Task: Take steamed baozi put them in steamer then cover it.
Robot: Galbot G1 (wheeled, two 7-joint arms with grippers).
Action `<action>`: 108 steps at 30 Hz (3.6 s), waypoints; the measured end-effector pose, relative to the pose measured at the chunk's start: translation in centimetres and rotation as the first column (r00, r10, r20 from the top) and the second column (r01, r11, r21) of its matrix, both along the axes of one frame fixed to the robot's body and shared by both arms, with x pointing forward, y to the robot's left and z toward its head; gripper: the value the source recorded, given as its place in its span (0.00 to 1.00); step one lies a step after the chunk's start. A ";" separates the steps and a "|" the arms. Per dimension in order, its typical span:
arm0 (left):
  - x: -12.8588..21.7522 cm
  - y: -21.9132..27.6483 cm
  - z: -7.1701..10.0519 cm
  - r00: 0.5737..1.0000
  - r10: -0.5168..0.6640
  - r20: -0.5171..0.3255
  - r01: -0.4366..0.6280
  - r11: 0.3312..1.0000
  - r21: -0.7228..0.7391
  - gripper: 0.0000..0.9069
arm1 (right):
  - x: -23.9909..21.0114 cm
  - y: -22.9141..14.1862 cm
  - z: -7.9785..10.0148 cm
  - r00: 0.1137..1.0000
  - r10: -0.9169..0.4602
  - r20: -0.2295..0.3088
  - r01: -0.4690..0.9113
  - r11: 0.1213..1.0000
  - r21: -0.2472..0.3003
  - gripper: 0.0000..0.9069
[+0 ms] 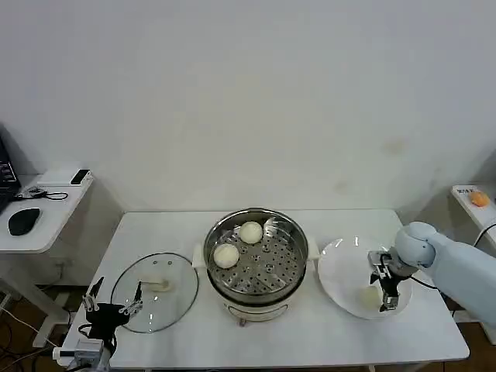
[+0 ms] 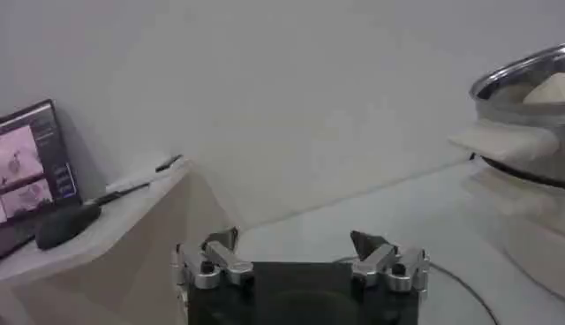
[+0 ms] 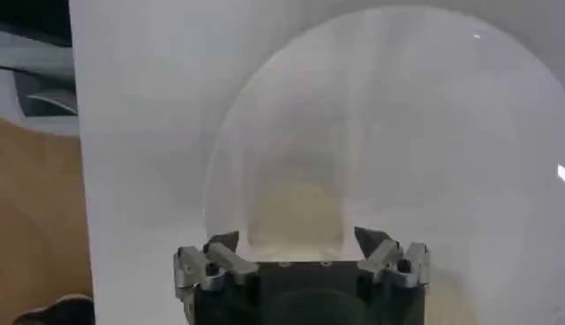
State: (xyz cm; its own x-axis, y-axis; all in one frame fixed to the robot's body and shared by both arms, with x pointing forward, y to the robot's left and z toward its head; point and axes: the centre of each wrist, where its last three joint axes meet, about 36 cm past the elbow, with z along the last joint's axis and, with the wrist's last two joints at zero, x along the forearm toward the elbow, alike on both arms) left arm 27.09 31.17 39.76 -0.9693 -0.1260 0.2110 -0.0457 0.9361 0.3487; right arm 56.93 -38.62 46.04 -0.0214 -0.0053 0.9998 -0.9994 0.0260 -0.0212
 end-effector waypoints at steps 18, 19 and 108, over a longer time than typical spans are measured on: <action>0.3 -0.4 0.2 1.000 -0.007 0.012 0.007 1.000 -0.006 1.00 | -0.2 -1.0 3.3 0.999 -0.010 0.043 0.010 1.000 0.012 0.80; 0.3 -0.4 0.2 1.000 -0.008 0.013 0.008 1.000 -0.007 1.00 | -0.2 -1.0 3.8 0.999 -0.008 0.050 0.007 1.000 0.015 0.80; 0.0 -0.7 0.3 0.998 0.052 0.040 -0.051 0.998 -0.023 1.00 | 1.6 32.3 15.7 0.216 0.958 0.189 -0.976 0.211 0.047 1.00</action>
